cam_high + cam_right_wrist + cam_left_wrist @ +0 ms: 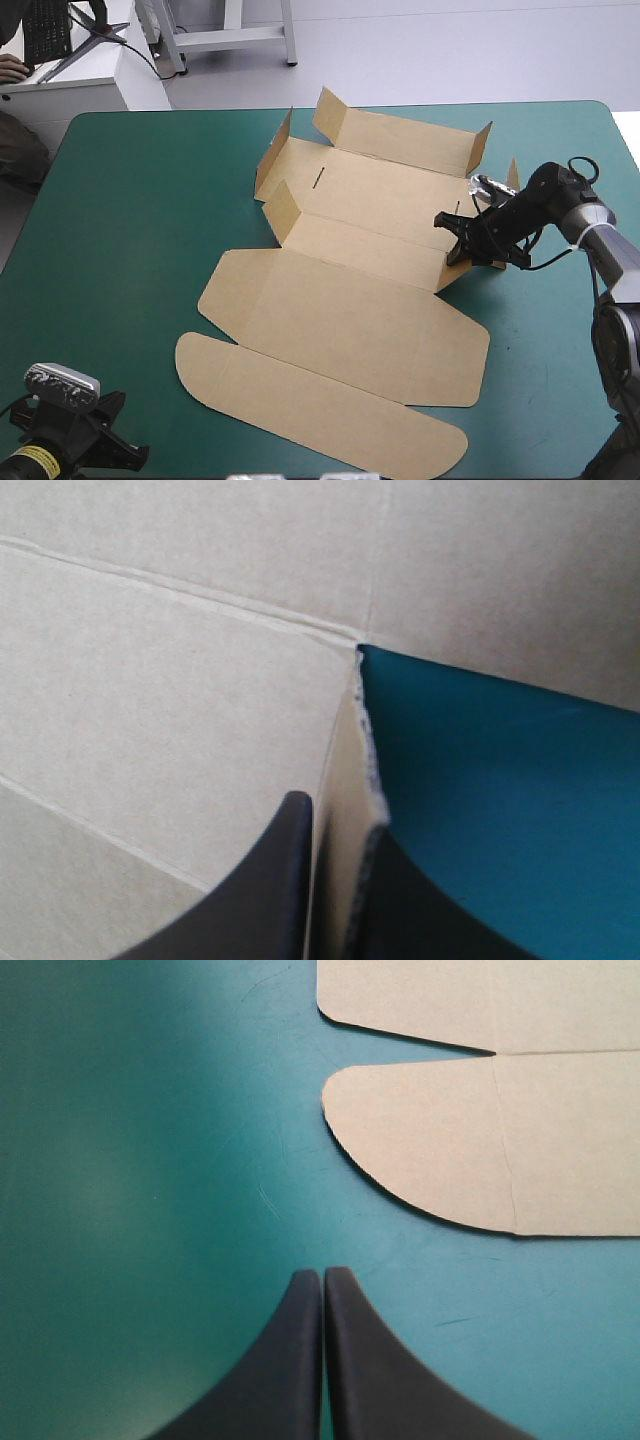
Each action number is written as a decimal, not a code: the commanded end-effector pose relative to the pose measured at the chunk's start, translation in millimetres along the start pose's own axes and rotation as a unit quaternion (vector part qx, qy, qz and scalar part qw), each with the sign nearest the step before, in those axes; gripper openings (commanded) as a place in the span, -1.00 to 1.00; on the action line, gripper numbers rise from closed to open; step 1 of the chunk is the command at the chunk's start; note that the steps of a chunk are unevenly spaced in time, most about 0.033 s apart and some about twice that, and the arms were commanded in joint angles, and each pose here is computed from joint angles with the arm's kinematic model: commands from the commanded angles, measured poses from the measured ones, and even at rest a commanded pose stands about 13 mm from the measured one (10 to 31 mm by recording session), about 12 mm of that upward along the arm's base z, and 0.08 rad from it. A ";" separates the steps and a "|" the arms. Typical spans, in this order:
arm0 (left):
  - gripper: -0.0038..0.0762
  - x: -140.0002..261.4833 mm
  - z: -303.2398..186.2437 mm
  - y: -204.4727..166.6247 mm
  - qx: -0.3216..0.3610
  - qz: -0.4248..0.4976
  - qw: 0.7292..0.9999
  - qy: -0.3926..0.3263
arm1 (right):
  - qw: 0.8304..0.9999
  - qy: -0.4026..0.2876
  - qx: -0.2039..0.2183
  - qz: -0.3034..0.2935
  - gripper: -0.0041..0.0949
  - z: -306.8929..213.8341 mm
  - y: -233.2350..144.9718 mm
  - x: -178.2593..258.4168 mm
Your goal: Fold the box
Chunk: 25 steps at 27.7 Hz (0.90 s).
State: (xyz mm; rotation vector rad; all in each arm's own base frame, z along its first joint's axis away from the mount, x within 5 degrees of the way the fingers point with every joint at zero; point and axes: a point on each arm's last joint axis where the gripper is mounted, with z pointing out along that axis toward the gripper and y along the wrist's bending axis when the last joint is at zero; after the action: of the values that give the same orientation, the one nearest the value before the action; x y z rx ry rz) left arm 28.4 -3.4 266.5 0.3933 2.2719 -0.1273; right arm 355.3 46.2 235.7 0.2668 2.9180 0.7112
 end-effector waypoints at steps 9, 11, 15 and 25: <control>-0.93 -10.4 -4.0 0.0 0.002 0.000 0.999 -0.032 | 0.999 -0.029 -0.001 -0.029 -0.94 -20.5 9.9 -0.4; -0.93 -10.4 -4.0 0.0 0.002 0.000 0.999 -0.032 | 0.999 -0.029 -0.001 -0.032 -0.94 -20.8 10.1 -0.6; -0.93 -10.4 -4.0 0.0 0.002 0.000 0.999 -0.032 | 0.998 -0.037 0.009 -0.050 -0.94 -30.3 14.1 -5.1; -0.93 -10.4 -4.0 0.0 0.002 0.000 0.999 -0.032 | 0.964 -0.044 0.124 -0.231 -0.93 -59.0 53.6 -31.6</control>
State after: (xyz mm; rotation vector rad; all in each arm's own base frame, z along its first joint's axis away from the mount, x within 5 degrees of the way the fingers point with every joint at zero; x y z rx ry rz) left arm 28.4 -3.4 266.5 0.3933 2.2719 -0.1273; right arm 382.8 46.1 284.4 -0.1642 2.9088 0.2829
